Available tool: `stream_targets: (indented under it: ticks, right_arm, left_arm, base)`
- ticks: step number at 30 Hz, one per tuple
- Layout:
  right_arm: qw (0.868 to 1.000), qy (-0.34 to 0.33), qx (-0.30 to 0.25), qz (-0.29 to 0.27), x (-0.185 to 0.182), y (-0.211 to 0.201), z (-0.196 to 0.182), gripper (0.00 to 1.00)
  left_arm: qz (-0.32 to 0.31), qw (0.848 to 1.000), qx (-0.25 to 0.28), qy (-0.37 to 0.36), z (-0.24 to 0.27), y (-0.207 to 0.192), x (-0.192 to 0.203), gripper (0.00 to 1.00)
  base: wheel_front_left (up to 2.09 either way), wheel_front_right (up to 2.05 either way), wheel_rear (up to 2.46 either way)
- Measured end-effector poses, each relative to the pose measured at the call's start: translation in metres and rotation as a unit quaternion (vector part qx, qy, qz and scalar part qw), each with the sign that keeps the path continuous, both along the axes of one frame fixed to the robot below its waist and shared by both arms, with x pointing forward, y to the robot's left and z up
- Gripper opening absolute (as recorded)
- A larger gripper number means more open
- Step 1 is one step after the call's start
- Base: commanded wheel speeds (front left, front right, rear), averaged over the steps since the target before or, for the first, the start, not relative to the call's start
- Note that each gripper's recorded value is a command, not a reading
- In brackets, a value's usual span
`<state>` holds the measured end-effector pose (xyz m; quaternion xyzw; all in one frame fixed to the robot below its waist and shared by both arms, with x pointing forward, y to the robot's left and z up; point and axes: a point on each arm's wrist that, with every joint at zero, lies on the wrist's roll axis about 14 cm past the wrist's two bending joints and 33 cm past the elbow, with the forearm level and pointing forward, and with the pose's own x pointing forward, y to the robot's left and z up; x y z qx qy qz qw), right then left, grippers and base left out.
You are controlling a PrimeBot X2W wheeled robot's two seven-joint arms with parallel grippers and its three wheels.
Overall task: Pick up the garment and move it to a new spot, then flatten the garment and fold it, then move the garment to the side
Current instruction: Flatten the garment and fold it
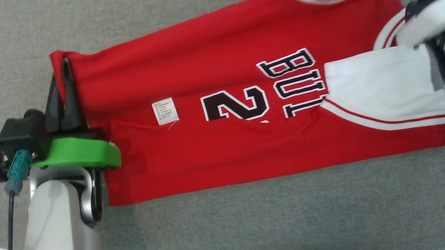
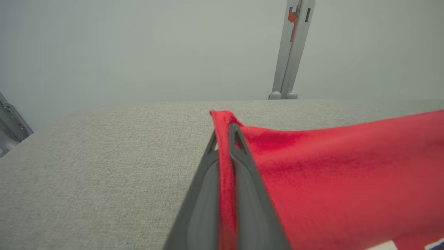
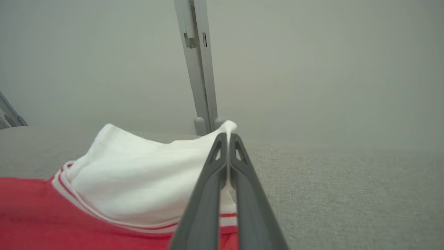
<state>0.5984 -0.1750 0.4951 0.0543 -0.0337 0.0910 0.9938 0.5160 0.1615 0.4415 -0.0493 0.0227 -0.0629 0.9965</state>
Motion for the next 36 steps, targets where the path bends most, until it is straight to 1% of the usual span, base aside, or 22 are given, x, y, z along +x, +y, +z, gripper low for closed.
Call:
stream_targets:
  ticks: [2,6,10,13,19,20,21,22,23,24,25,28,30,33,36]
  right_arm:
    - [1.000,0.004,0.008,-0.005,-0.018,-0.005,-0.003,0.00]
    - [0.999,0.028,0.028,-0.020,-0.058,-0.013,-0.019,0.00]
    - [0.996,0.045,0.056,-0.049,-0.093,-0.026,-0.027,0.00]
    - [0.994,0.058,0.067,-0.057,-0.113,-0.027,-0.034,0.00]
    - [0.991,0.077,0.084,-0.070,-0.140,-0.028,-0.043,0.00]
    - [0.990,0.082,0.085,-0.072,-0.144,-0.028,-0.046,0.00]
    - [0.990,0.087,0.086,-0.073,-0.148,-0.028,-0.049,0.00]
    - [0.989,0.095,0.088,-0.076,-0.152,-0.029,-0.053,0.00]
    - [0.987,0.101,0.092,-0.079,-0.156,-0.029,-0.057,0.36]
    - [0.987,0.103,0.094,-0.080,-0.157,-0.028,-0.058,0.84]
    - [0.987,0.102,0.094,-0.080,-0.158,-0.028,-0.057,1.00]
    - [0.987,0.097,0.095,-0.080,-0.156,-0.029,-0.054,1.00]
    - [0.989,0.091,0.091,-0.079,-0.152,-0.031,-0.050,1.00]
    - [0.991,0.080,0.077,-0.072,-0.139,-0.031,-0.043,1.00]
    - [0.992,0.099,0.047,-0.061,-0.130,-0.028,-0.053,1.00]
  left_arm:
    - [-0.003,1.000,0.004,-0.006,0.004,-0.001,-0.005,0.00]
    - [-0.004,1.000,0.002,0.015,-0.007,-0.003,-0.026,0.00]
    - [-0.005,1.000,-0.005,0.023,-0.009,-0.006,-0.041,0.00]
    - [-0.003,0.999,-0.008,0.033,-0.013,-0.007,-0.053,0.00]
    - [-0.008,0.998,-0.023,0.051,-0.019,-0.015,-0.075,0.00]
    - [-0.006,0.998,-0.025,0.054,-0.020,-0.014,-0.078,0.03]
    - [-0.003,0.998,-0.026,0.058,-0.022,-0.012,-0.081,0.41]
    - [0.002,0.998,-0.026,0.063,-0.025,-0.009,-0.084,1.00]
    - [0.008,0.997,-0.027,0.067,-0.027,-0.006,-0.087,1.00]
    - [0.015,0.997,-0.029,0.069,-0.028,-0.002,-0.089,1.00]
    - [0.025,0.997,-0.031,0.069,-0.027,0.004,-0.091,1.00]
    - [0.050,0.996,-0.028,0.065,-0.025,0.017,-0.097,1.00]
    - [0.061,0.995,-0.037,0.063,-0.024,0.020,-0.101,1.00]
    - [0.062,0.995,-0.048,0.066,-0.024,0.014,-0.107,1.00]
    - [0.053,0.995,-0.055,0.068,-0.024,0.003,-0.110,1.00]
  base:
    - [0.00,0.00,0.00]
    - [0.00,0.00,0.00]
    - [0.00,0.00,0.00]
    - [0.00,0.00,0.00]
    - [0.00,0.00,0.00]
    - [0.00,0.00,0.00]
    - [0.00,0.00,0.00]
    - [0.00,0.00,0.00]
    - [0.00,0.00,0.00]
    - [0.00,0.00,0.00]
    - [0.00,0.00,0.00]
    - [0.00,0.00,0.00]
    - [0.00,0.00,0.00]
    - [0.00,0.00,0.00]
    - [0.00,0.00,0.00]
